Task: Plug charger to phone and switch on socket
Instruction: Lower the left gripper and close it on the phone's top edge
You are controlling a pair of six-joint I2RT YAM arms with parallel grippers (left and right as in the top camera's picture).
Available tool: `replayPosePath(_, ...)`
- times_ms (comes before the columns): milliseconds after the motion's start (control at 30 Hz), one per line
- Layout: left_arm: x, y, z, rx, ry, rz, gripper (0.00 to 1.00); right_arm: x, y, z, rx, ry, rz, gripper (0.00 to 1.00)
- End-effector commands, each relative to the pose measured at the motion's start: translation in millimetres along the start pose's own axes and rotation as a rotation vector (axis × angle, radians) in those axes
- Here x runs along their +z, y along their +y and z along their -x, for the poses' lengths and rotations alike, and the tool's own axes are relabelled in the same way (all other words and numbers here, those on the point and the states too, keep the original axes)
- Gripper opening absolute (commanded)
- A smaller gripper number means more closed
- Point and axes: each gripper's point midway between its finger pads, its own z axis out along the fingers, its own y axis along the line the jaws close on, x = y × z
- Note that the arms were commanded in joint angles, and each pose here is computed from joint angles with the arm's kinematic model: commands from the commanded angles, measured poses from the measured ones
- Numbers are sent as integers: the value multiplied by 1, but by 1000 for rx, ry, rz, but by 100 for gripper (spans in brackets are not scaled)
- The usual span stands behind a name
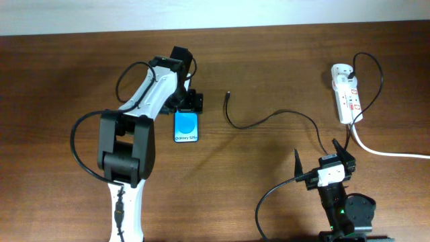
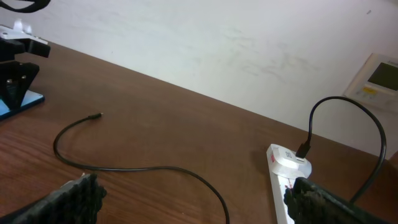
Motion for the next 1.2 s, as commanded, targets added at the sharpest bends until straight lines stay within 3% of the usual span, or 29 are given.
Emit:
replayPosePath(0, -2, -2, 4, -44, -11, 0, 99, 0, 1, -2, 15, 3, 3, 98)
replayPosePath(767, 12, -11, -9, -51, 53, -10, 99, 0, 1, -2, 15, 3, 3, 98)
replayPosePath(1167, -10, -14, -5, -19, 56, -13, 99, 0, 1, -2, 15, 3, 3, 98)
